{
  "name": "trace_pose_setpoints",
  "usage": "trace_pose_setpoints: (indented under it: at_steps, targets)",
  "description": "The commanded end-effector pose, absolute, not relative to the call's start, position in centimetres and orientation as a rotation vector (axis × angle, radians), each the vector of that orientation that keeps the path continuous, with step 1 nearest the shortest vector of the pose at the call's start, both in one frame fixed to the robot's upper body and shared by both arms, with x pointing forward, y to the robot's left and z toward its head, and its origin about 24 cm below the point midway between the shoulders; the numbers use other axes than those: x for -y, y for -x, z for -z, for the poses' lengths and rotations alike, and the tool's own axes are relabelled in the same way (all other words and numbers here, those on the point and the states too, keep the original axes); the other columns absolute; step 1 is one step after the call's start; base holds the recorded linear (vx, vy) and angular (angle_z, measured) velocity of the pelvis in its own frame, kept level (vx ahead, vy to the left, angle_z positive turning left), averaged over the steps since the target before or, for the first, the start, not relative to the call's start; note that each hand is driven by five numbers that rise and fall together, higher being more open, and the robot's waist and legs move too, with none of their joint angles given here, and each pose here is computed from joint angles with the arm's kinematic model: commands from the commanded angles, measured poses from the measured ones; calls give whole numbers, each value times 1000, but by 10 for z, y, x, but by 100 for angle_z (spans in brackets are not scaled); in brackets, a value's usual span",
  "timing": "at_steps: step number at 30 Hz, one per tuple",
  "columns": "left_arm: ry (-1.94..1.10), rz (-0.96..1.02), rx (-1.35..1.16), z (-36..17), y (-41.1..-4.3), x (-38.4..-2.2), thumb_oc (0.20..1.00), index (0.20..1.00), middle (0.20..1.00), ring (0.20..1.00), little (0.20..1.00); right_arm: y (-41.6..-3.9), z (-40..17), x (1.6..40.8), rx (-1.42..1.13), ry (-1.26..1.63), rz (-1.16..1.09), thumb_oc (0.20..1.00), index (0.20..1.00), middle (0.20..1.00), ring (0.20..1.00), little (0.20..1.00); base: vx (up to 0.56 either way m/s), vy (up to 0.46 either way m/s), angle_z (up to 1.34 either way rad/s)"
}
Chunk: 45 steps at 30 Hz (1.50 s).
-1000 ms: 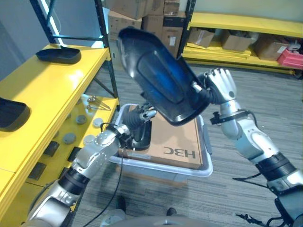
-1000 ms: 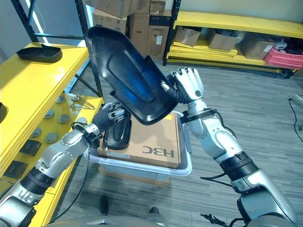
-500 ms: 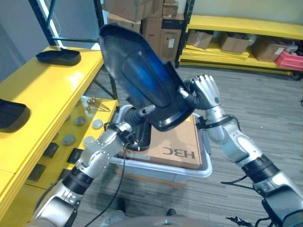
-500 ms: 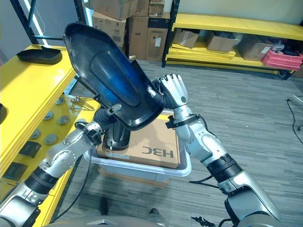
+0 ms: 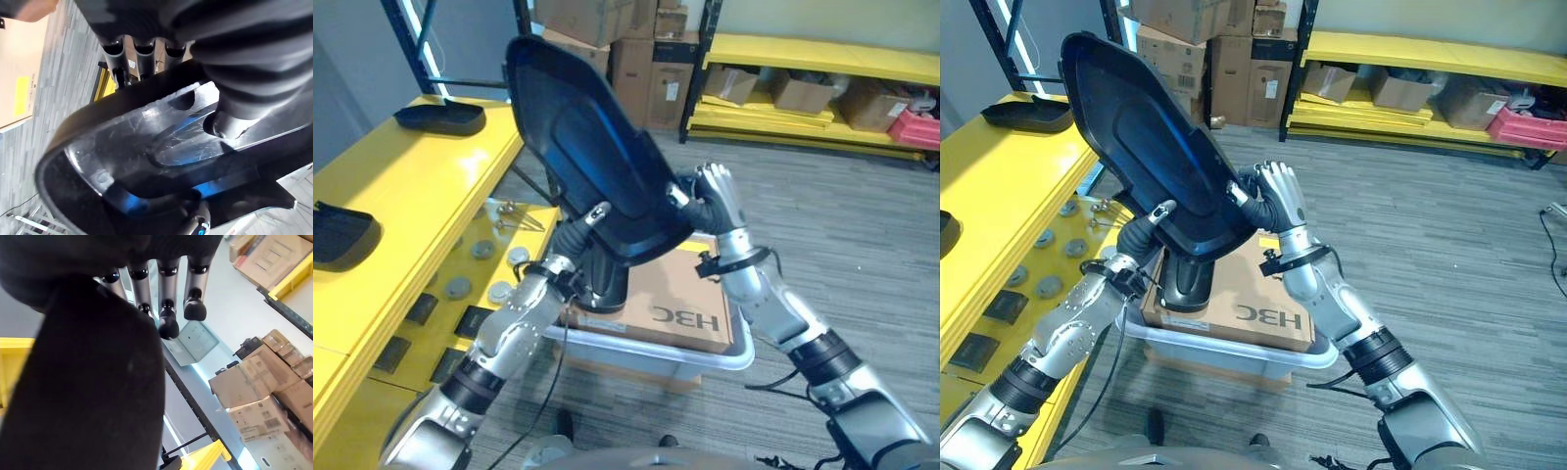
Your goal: Move parts from the plastic box to the shelf.
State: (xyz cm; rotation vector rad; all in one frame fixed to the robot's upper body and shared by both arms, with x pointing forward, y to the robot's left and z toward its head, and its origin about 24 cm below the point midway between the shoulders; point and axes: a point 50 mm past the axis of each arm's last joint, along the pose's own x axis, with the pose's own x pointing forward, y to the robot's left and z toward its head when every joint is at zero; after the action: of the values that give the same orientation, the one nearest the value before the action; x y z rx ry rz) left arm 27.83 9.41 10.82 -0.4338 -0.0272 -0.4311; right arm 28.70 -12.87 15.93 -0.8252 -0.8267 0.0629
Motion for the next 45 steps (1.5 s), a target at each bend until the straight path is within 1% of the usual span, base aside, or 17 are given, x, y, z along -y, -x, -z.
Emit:
trace_pose_setpoints:
  at_steps: [1,7,8,9,10,12,13,15,18,20,24,26,30,34,39,43,45]
  targets:
    - [482,400,433,-177,-289,-86,200,200,200,200,200,-243,-179,69,996,389,-476,200,200,200,200,200,-1,-65,2]
    - [358,275,534,-178,-285,-99,200,200,200,200,200,-233,-170,64,975,321,-518,200,200,200,200,200,-9,-50,4]
    - [327,251,555,-179,-285,-101,200,200,200,200,200,-232,-169,64,968,318,-528,307,307,307,307,307,-17,-46,10]
    - [299,230,570,-180,-285,-103,200,200,200,200,200,-233,-168,64,952,311,-539,928,928,928,928,928,-13,-38,10]
    - [272,206,581,-180,-285,-105,200,200,200,200,200,-234,-168,65,941,298,-538,1000,1000,1000,1000,1000,-9,-30,12]
    - [188,131,619,-181,-284,-115,200,200,200,200,200,-234,-168,69,912,240,-523,1000,1000,1000,1000,1000,-1,-44,11]
    - [121,54,638,-180,-284,-126,200,200,200,200,200,-234,-169,76,900,203,-495,1000,1000,1000,1000,1000,7,-48,7]
    - [76,8,649,-179,-284,-133,200,200,200,200,200,-234,-170,80,897,187,-470,1000,1000,1000,1000,1000,11,-38,4]
    - [-9,-158,670,-174,-281,-160,200,200,200,200,200,-234,-170,95,880,156,-412,1000,1000,1000,1000,1000,33,-62,2]
    - [-40,-212,683,-173,-279,-168,200,200,200,200,200,-234,-170,98,873,146,-413,1000,1000,1000,1000,1000,45,-56,-1]
    - [-128,-406,757,-172,-265,-199,200,200,200,200,200,-234,-170,107,825,60,-437,1000,1000,1000,1000,1000,19,-60,10]
    - [-135,-553,836,-171,-244,-223,200,200,200,200,200,-238,-161,110,743,-18,-450,1000,1000,1000,1000,1000,-60,-10,25]
    - [-154,-568,887,-172,-228,-231,200,200,200,200,200,-239,-142,115,645,17,-405,1000,1000,1000,1000,1000,-17,15,62]
    - [-148,-544,912,-170,-215,-242,200,200,200,200,200,-239,-101,129,485,96,-324,1000,1000,1000,1000,1000,-78,58,156]
    - [-246,-611,954,-172,-207,-248,200,200,200,200,200,-241,-48,142,278,140,-306,1000,1000,1000,1000,1000,-45,169,126]
    - [-283,-558,1020,-185,-204,-244,200,200,200,200,200,-242,-15,145,146,182,-236,1000,1000,1000,1000,1000,-13,315,99]
    - [-321,-501,1049,-194,-206,-239,200,200,200,200,200,-240,9,147,30,199,-202,1000,1000,1000,1000,1000,106,469,92]
